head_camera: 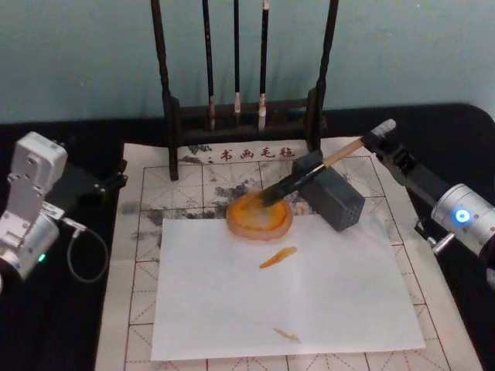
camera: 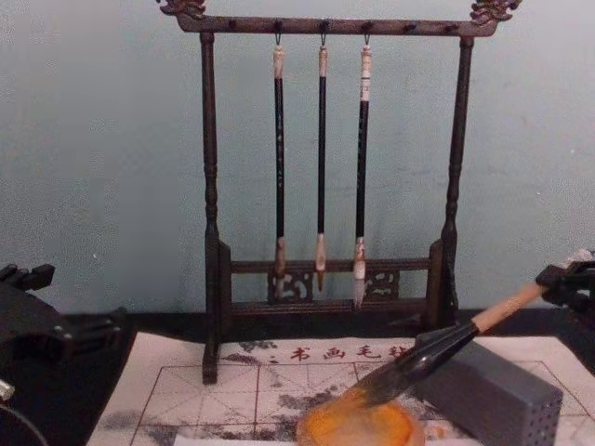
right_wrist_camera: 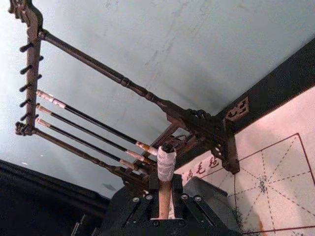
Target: Pick up the brush from the inkstone, write on the paper, then place the brush back to its original position.
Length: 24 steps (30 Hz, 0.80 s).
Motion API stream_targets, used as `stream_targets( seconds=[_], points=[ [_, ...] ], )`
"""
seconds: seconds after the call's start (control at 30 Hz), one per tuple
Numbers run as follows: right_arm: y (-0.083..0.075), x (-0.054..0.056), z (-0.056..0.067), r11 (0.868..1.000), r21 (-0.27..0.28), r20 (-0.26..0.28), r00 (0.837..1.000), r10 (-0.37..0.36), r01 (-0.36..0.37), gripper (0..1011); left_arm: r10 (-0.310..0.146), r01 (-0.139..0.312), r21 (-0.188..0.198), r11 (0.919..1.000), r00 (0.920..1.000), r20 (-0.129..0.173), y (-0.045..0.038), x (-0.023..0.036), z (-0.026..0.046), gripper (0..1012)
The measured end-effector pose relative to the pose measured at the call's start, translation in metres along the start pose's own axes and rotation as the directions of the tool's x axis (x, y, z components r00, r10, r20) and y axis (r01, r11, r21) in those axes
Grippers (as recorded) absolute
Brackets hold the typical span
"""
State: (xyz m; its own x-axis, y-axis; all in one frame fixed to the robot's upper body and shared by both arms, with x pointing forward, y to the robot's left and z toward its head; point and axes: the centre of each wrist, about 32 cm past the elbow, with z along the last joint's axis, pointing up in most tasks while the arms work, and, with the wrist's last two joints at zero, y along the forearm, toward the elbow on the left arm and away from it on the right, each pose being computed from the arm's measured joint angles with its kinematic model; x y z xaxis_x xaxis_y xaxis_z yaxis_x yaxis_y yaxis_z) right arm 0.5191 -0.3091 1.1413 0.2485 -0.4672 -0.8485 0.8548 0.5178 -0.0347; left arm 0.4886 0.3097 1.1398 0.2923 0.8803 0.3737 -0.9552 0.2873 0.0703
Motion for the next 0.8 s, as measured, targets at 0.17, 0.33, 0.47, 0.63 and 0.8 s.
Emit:
stream_targets(
  seconds=[0.17,0.33,0.47,0.63,0.8],
  points=[
    [-0.001,-0.001,0.001,1.0,0.001,-0.002,1.0,0.007,-0.007,175,0.0,0.0,0.0,1.0,1.0,0.0,0.0,0.0,0.0,1001],
    [-0.003,-0.003,0.004,1.0,0.0,0.01,1.0,0.029,-0.029,175,0.0,0.0,0.0,1.0,1.0,0.0,0.0,0.0,0.0,1001],
    [-0.006,-0.005,0.006,0.999,-0.003,0.02,0.999,0.046,-0.046,175,0.0,0.0,0.0,1.0,1.0,0.0,0.0,0.0,0.0,1001],
    [-0.01,-0.008,0.009,0.998,-0.006,0.037,0.997,0.066,-0.066,175,0.0,0.0,0.0,1.0,1.0,0.0,0.0,0.0,0.0,1001],
    [-0.014,-0.01,0.01,0.997,-0.009,0.05,0.996,0.079,-0.078,175,0.0,0.0,0.0,1.0,1.0,0.0,0.0,0.0,0.0,1001]
  ],
)
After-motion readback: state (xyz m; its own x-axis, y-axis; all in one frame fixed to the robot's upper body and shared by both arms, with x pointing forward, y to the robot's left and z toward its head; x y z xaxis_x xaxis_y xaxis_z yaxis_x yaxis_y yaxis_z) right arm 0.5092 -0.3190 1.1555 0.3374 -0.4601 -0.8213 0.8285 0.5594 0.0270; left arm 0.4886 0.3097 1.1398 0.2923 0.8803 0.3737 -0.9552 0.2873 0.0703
